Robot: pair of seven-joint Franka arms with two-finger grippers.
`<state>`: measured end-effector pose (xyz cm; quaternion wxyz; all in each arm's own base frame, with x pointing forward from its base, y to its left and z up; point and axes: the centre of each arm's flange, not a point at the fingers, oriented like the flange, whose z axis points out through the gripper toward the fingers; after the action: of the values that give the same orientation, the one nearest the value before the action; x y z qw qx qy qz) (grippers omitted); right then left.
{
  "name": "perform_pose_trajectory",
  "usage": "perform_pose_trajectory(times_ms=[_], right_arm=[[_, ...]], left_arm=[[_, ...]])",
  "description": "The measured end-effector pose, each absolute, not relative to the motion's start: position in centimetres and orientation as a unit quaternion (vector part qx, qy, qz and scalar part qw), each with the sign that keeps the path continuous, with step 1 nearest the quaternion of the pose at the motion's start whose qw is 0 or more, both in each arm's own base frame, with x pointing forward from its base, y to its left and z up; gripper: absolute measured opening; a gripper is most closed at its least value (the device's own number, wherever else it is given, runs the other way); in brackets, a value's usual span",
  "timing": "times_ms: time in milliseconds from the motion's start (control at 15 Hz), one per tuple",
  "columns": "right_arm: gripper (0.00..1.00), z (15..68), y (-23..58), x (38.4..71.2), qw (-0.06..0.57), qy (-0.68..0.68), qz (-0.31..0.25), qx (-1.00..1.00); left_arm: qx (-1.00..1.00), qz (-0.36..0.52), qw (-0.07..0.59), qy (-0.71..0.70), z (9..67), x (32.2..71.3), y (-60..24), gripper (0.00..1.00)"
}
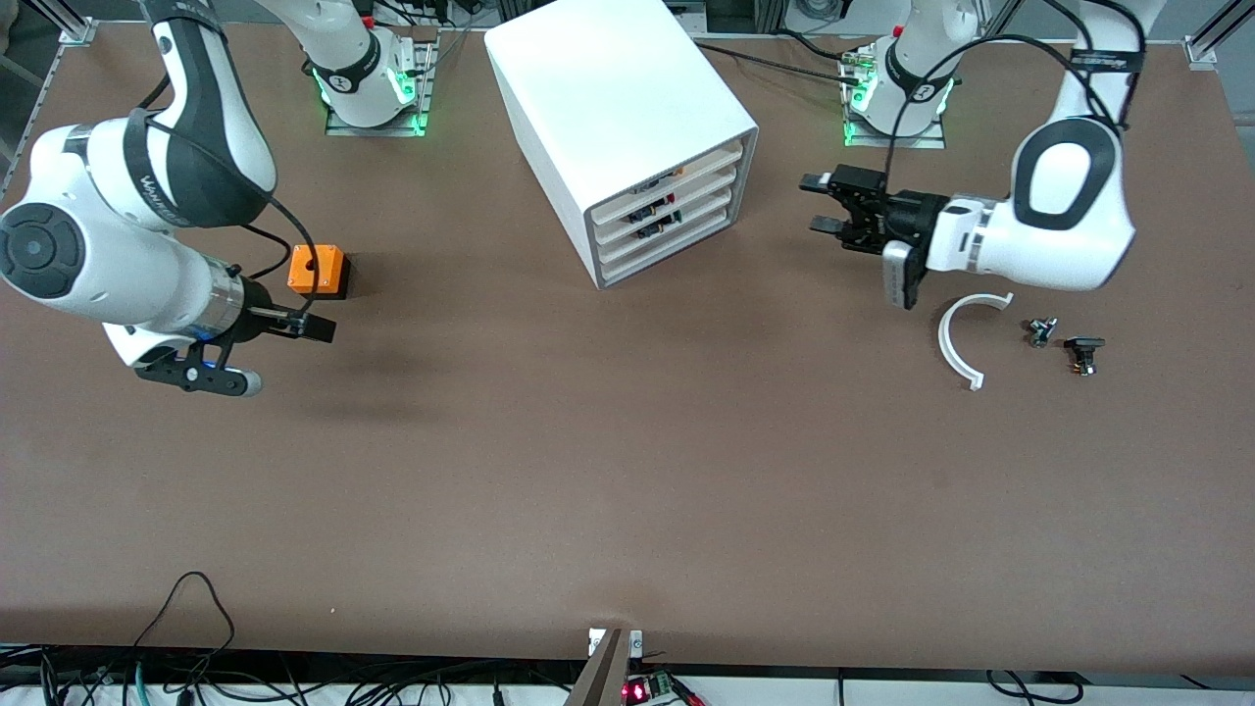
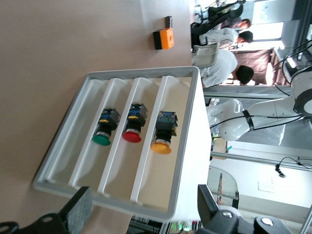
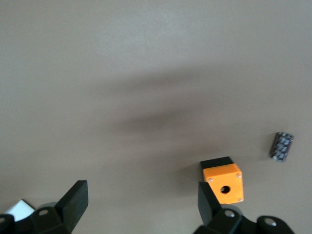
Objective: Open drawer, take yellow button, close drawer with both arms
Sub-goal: 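Pull the top drawer open with the left gripper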
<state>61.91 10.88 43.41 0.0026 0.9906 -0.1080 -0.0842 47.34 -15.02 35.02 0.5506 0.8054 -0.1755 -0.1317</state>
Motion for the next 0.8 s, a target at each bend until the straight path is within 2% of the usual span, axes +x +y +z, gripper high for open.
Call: perform_pose_trajectory(times_ms=[133, 333, 400, 600, 800], right_arm=[[1.00, 43.6, 12.9, 61.9, 0.005, -0.129, -0.079, 0.988], [1.00, 44.3, 16.1, 62.0, 0.006, -0.163, -0.068, 0.984], [1.00, 44.5, 17.1, 62.1, 0.006, -0.173, -0.065, 0.983], [1.00, 44.8, 19.6, 62.5, 0.005, -0.199, -0.057, 0.978], [1.00, 45.2, 21.5, 62.9, -0.010, -0.225, -0.057, 0.973]], left_arm=[[0.793, -0.115, 0.571, -0.181, 33.1, 45.7, -16.6, 0.95], [0.772, -0.099, 0.603, -0.173, 30.8, 43.2, -18.3, 0.90], [0.769, -0.093, 0.609, -0.171, 30.0, 42.4, -18.8, 0.85], [0.760, -0.079, 0.624, -0.165, 28.1, 40.2, -20.7, 0.57], [0.749, -0.074, 0.639, -0.156, 26.5, 38.4, -22.5, 0.56]])
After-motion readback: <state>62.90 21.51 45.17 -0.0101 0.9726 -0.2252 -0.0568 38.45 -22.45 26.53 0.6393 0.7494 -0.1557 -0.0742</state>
